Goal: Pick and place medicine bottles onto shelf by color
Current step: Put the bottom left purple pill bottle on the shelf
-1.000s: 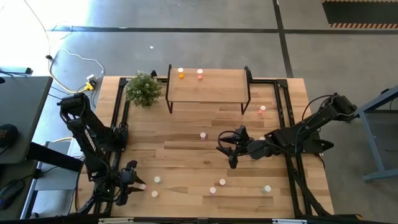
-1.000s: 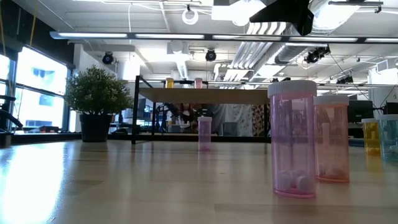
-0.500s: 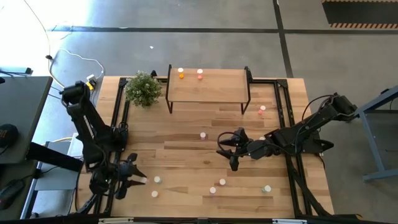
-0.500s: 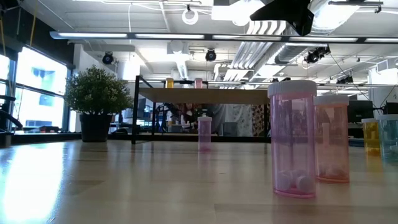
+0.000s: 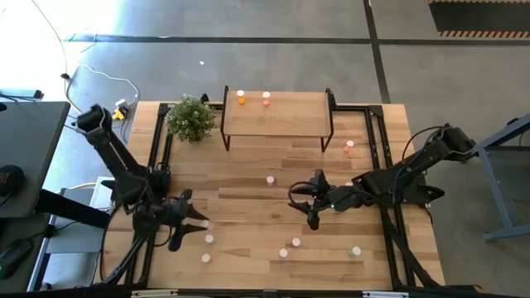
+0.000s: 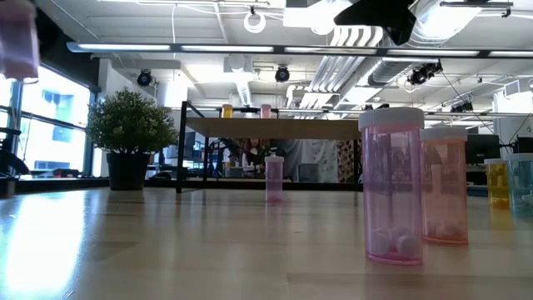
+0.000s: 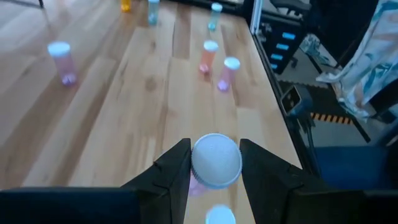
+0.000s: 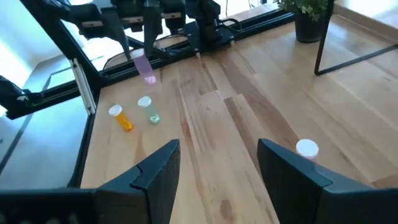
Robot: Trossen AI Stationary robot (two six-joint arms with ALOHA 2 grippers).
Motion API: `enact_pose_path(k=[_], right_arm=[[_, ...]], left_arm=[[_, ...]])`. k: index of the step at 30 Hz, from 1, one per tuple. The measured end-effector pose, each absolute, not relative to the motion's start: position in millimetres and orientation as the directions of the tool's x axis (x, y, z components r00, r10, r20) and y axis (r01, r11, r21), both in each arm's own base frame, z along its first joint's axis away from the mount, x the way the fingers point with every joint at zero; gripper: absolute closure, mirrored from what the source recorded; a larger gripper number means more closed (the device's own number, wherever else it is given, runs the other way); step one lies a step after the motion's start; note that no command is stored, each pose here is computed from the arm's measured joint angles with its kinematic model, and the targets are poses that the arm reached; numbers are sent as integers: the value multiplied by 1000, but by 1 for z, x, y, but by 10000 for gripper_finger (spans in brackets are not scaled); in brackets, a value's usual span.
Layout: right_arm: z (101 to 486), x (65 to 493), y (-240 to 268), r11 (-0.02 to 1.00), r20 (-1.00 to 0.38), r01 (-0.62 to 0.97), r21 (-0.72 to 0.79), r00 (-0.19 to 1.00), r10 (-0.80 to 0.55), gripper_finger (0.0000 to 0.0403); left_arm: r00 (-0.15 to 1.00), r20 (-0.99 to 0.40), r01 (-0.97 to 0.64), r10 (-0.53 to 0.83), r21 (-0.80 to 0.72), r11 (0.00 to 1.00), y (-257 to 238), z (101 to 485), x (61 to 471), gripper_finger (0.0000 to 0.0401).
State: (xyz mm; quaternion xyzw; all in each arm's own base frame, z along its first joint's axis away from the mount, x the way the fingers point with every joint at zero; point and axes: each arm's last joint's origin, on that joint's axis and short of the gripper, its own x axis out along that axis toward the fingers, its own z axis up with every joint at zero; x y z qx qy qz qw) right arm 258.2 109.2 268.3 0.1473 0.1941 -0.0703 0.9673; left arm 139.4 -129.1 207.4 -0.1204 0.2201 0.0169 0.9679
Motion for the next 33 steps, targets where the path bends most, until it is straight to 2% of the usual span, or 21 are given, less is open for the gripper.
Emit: enact_pose_path(k=[10, 16, 23, 33], right_arm=[[268, 265, 93, 960, -401, 198, 197, 910, -106, 194], [269, 271, 78, 966, -405, 195, 167, 907, -113, 165], [281, 281, 62, 990, -295, 47, 130, 956, -7, 153], [274, 303, 43, 1000, -230, -23, 16, 973, 26, 153]], left_arm=[[919, -395, -81, 0, -189, 979, -106, 216, 164, 281], [925, -379, -103, 31, -173, 980, -91, 219, 176, 281], [930, -358, -143, 77, -164, 976, -68, 222, 189, 281], [933, -348, -158, 89, -178, 971, -41, 225, 199, 281]])
